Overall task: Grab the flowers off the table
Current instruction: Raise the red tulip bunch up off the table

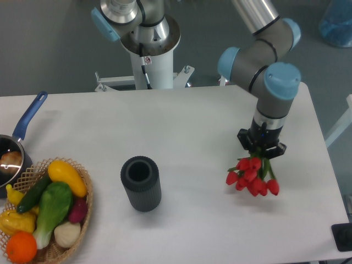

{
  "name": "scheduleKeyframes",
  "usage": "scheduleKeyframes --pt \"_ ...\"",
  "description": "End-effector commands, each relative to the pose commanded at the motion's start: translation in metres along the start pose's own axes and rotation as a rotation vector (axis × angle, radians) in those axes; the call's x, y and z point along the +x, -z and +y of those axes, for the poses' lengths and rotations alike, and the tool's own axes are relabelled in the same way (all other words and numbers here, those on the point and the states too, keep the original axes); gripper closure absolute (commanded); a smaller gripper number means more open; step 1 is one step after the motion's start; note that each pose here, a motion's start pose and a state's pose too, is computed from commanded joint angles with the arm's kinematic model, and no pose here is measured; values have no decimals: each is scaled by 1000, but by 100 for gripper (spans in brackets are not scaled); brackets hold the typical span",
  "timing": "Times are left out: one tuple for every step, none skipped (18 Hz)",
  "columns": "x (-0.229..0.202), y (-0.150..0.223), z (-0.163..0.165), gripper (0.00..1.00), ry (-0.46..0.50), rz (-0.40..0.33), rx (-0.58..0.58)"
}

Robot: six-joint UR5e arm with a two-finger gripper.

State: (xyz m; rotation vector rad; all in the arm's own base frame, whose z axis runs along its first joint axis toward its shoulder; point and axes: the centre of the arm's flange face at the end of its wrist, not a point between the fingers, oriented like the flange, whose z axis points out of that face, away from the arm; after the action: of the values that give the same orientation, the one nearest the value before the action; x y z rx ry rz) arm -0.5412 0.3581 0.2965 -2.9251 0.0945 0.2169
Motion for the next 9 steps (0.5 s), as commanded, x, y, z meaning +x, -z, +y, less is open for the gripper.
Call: scheduleKeyframes --pt "-4 7 -2 83 4 4 0" --pt "-7 13 -4 83 2 6 -2" --pt "-9 21 -9 82 -1 5 -1" --pt "-12 33 -12 82 0 -1 1" --pt "-17 44 -12 82 5 3 -1" --pt "-21 51 -11 82 13 24 -7" --pt "-27 58 -7 83 25 45 -15" --pt "-30 68 -9 83 24 47 -19" --pt "-32 80 -12 83 25 44 -15"
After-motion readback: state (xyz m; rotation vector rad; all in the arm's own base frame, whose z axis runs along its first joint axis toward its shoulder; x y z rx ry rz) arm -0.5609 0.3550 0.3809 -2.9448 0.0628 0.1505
